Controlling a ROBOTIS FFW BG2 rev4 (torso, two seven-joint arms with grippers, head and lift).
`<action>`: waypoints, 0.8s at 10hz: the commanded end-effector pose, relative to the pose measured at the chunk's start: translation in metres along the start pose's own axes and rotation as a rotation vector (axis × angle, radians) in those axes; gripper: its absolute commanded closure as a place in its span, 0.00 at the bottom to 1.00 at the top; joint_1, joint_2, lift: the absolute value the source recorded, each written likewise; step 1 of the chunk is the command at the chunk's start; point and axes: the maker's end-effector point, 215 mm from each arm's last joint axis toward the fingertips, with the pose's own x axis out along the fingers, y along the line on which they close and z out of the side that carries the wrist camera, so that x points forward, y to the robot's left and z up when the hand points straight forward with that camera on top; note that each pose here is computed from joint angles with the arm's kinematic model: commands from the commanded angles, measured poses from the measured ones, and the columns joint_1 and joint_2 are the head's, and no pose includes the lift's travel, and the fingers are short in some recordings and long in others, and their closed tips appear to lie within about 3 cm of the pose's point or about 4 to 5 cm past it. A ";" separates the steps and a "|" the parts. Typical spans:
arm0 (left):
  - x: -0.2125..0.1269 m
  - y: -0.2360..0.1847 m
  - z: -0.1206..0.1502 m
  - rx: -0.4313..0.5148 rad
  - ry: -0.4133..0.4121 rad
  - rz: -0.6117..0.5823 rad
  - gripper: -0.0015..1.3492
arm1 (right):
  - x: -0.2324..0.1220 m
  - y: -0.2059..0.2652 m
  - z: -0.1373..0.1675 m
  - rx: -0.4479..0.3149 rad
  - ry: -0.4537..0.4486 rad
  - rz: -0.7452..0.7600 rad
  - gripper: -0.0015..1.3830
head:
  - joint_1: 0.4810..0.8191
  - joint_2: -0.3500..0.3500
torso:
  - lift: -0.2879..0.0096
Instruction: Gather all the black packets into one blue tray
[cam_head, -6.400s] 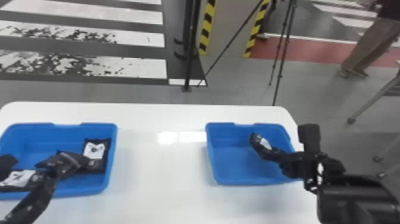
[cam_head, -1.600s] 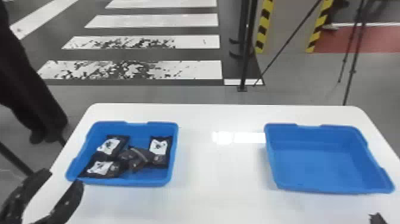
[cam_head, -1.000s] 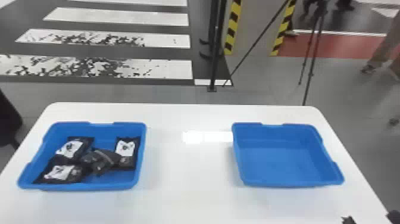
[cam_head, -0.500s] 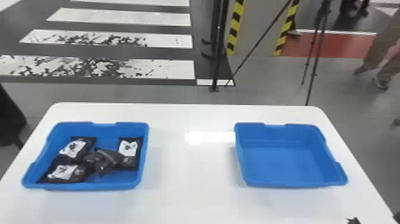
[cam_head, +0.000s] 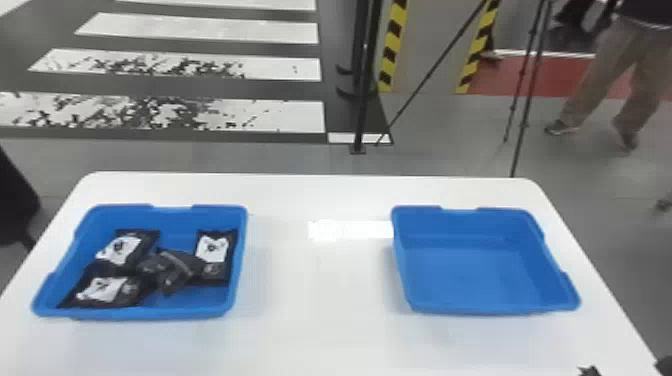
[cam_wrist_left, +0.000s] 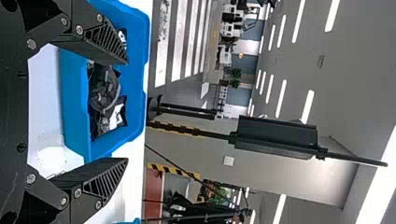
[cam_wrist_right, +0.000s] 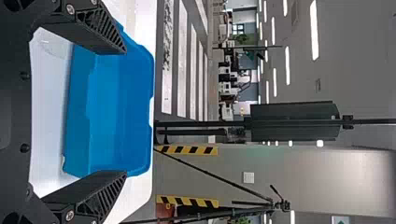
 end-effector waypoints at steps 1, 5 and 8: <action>0.001 -0.001 0.000 -0.003 -0.001 -0.004 0.23 | 0.000 -0.001 -0.002 0.003 0.001 -0.003 0.08 | 0.63 0.37 | 0.60; 0.002 -0.002 -0.001 -0.010 0.001 -0.005 0.23 | 0.000 -0.003 -0.004 0.012 0.001 -0.008 0.08 | 0.63 0.36 | 0.60; 0.004 -0.004 -0.002 -0.013 0.001 -0.012 0.23 | 0.001 -0.003 -0.004 0.012 -0.001 -0.009 0.08 | 0.63 0.34 | 0.60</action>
